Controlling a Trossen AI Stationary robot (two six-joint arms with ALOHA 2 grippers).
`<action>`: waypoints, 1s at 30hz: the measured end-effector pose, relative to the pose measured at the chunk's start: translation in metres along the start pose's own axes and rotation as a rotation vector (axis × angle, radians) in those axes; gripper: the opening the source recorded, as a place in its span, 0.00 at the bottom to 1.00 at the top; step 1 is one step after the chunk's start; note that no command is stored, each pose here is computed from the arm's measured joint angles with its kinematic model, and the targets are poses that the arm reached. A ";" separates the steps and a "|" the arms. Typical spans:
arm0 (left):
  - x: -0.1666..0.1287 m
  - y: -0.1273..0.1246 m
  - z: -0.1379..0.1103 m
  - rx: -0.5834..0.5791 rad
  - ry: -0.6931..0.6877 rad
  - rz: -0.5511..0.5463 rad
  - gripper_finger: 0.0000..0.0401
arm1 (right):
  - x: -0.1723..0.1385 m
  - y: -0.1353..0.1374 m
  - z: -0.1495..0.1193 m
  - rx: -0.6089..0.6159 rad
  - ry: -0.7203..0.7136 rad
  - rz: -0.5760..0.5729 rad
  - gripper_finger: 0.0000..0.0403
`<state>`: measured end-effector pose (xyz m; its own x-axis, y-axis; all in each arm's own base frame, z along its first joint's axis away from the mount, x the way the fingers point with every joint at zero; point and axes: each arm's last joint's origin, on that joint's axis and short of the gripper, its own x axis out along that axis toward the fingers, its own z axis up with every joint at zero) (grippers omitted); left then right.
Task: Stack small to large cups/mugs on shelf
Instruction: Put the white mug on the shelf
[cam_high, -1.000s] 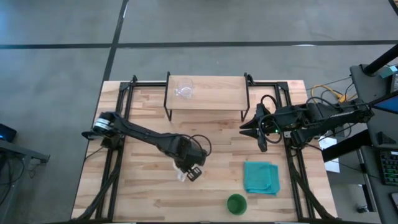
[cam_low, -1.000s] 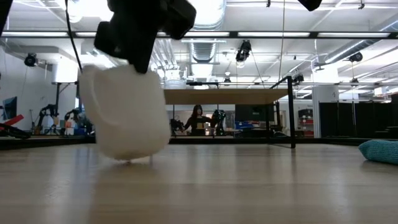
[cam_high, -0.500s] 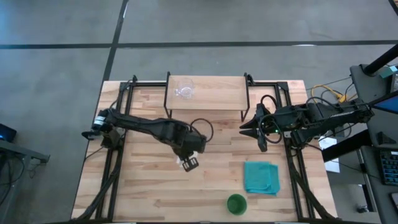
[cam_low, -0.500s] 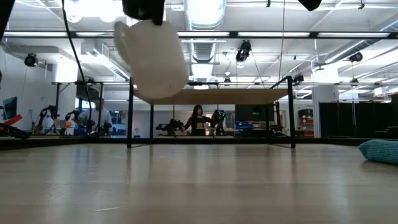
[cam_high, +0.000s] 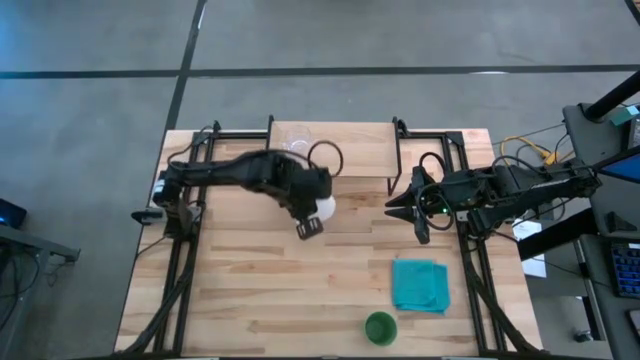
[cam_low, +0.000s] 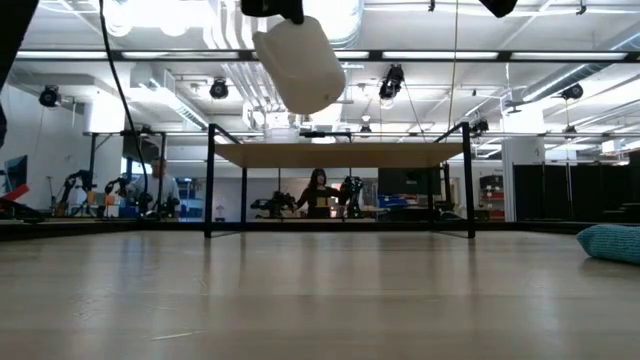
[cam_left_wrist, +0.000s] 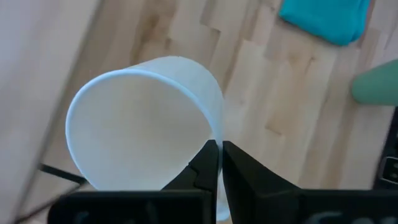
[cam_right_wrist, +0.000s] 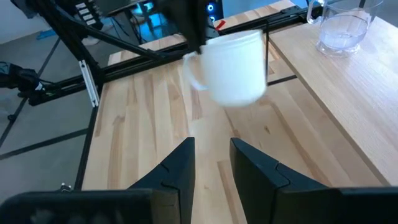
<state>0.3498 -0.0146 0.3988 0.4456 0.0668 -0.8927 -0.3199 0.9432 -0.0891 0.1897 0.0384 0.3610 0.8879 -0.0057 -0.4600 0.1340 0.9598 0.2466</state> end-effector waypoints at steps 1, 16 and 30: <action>-0.002 0.004 0.002 0.015 -0.009 0.003 0.00 | 0.000 0.000 0.000 0.000 0.000 0.000 0.24; -0.023 0.075 0.028 0.129 -0.108 0.091 0.00 | 0.000 0.000 0.000 0.000 0.000 0.000 0.24; -0.013 0.093 0.045 0.197 -0.169 0.127 0.00 | 0.000 0.000 0.000 0.000 0.000 -0.001 0.24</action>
<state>0.3520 0.0874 0.4222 0.5503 0.2262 -0.8038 -0.2207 0.9678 0.1212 0.1897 0.0384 0.3610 0.8878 -0.0065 -0.4602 0.1348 0.9597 0.2466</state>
